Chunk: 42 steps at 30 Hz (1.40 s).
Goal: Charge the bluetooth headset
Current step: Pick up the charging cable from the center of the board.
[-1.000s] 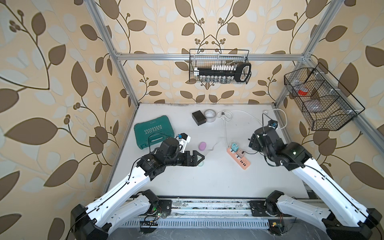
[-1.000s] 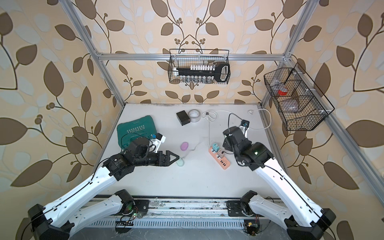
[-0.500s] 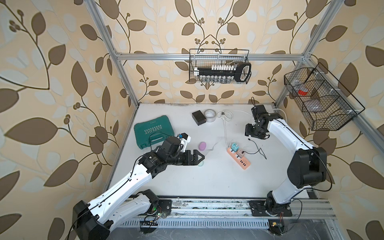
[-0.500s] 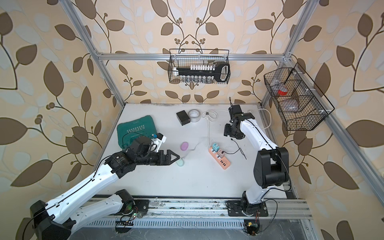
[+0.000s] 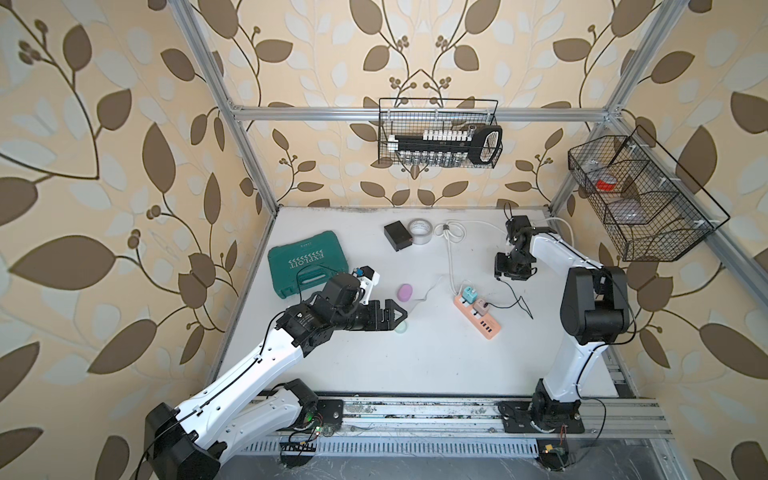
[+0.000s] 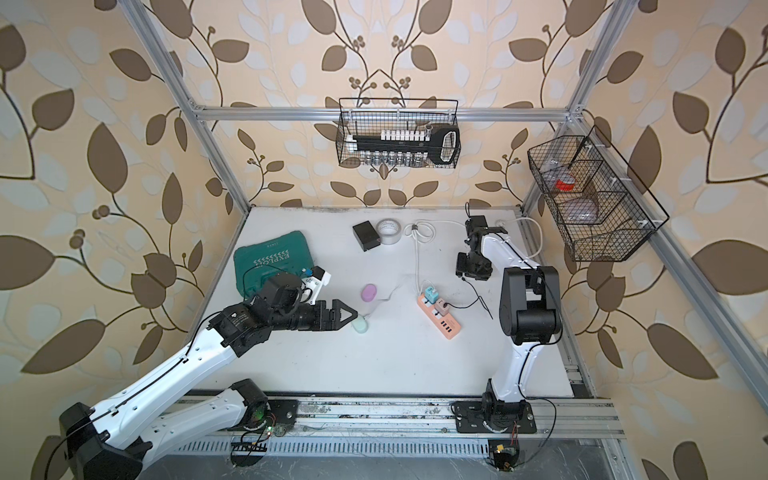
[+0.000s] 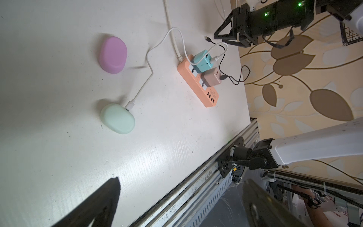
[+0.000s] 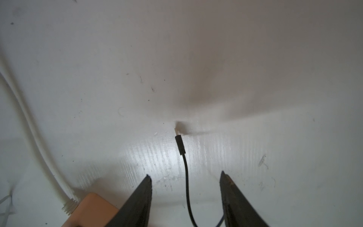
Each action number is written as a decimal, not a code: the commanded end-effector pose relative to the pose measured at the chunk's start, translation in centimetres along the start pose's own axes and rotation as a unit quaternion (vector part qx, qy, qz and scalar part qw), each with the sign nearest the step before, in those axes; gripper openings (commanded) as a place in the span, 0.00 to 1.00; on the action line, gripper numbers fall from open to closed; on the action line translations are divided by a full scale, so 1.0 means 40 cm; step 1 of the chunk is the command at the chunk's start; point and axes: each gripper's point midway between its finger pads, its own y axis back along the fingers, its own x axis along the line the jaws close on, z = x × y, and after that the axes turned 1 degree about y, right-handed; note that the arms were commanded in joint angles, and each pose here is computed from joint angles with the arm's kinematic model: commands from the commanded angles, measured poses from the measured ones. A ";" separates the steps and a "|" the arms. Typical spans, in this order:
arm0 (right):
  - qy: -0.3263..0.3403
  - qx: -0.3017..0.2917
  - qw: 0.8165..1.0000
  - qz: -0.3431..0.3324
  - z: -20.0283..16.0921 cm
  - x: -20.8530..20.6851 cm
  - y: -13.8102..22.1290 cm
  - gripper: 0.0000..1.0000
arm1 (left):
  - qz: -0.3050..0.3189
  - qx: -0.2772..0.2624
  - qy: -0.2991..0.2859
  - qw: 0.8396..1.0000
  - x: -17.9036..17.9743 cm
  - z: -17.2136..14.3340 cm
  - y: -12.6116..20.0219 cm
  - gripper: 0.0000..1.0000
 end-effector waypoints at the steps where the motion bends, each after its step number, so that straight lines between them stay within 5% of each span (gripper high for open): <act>1: 0.009 0.002 1.000 0.009 0.003 0.011 -0.026 0.51 | -0.008 -0.014 -0.013 1.000 -0.011 0.017 0.012 0.99; 14: 0.008 0.024 1.000 0.005 -0.028 0.005 -0.072 0.44 | -0.007 -0.013 -0.009 1.000 -0.002 0.020 0.007 0.99; 26: 0.000 0.032 0.999 0.005 -0.052 0.003 -0.084 0.27 | -0.006 -0.010 -0.006 1.000 0.004 0.018 0.001 0.99; 30: 0.000 0.022 1.000 0.004 -0.050 0.002 -0.068 0.23 | -0.006 -0.008 -0.006 1.000 0.007 0.015 0.000 0.99; 36: 0.010 0.009 1.000 0.013 -0.041 0.012 -0.038 0.00 | -0.007 -0.008 -0.005 1.000 0.008 0.014 -0.001 0.99; 42: 0.025 -0.047 0.998 0.036 -0.023 0.043 0.072 0.00 | -0.007 -0.010 -0.006 1.000 0.004 0.022 0.000 0.99</act>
